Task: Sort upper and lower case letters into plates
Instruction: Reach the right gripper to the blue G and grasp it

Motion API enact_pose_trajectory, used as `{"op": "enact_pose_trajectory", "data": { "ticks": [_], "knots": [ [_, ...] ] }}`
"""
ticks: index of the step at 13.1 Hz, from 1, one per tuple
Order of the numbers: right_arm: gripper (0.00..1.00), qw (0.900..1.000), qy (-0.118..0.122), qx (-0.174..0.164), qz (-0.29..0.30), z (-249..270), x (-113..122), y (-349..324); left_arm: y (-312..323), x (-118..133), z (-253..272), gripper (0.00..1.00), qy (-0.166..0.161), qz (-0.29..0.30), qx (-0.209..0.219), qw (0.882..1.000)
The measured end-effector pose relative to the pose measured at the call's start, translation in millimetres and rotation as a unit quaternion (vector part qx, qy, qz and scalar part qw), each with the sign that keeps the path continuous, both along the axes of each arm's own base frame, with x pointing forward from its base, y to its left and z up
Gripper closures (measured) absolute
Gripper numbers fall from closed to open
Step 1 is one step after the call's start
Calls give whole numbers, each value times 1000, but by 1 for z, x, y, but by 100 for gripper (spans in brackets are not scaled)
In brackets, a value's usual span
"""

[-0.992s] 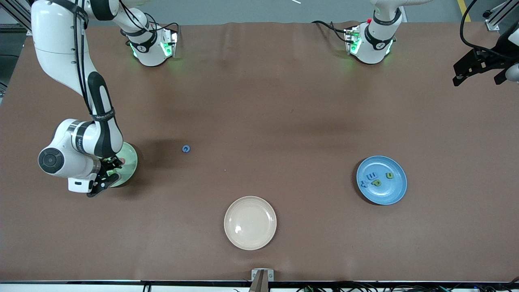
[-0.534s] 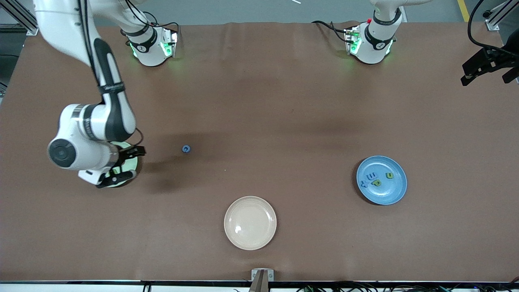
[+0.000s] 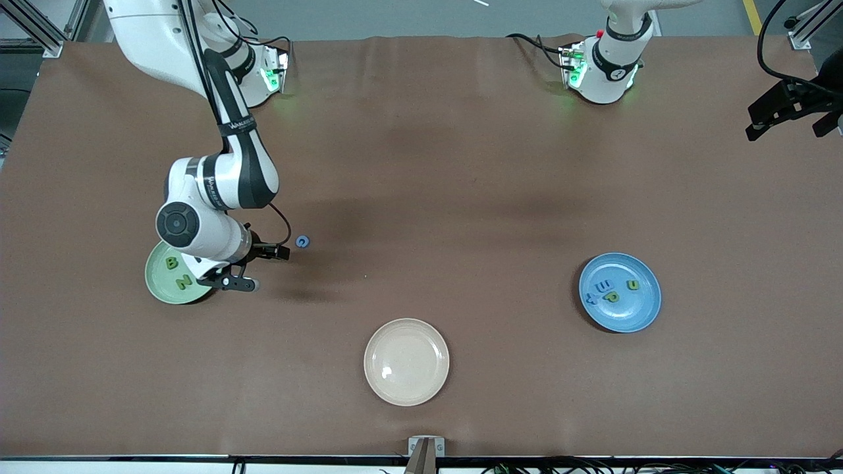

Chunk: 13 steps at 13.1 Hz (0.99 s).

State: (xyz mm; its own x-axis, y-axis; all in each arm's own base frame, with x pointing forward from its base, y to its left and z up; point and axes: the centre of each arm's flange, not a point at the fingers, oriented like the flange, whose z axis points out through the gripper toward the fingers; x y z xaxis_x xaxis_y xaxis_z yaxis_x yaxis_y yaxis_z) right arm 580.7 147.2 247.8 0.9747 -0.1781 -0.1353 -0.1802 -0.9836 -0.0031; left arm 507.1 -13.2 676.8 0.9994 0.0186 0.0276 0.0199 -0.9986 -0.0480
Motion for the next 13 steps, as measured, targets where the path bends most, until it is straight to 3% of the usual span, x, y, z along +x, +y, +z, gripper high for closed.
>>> {"op": "enact_pose_trajectory", "data": {
  "ticks": [4, 9, 11, 13],
  "knots": [
    [1, 999, -32, -14, -32, -30, -32, 41, -4, 3, -5, 0, 5, -4, 0, 1000],
    [4, 999, -20, -25, -37, -47, -44, 41, -8, 6, -9, 0, 10, -6, -12, 1000],
    [8, 999, -14, -30, -35, -55, -46, 41, -8, 6, -10, 0, 10, -7, -12, 1000],
    [20, 999, -8, -29, -34, -61, -49, 45, -8, 6, -10, 0, 10, -7, -12, 1000]
  ]
}}
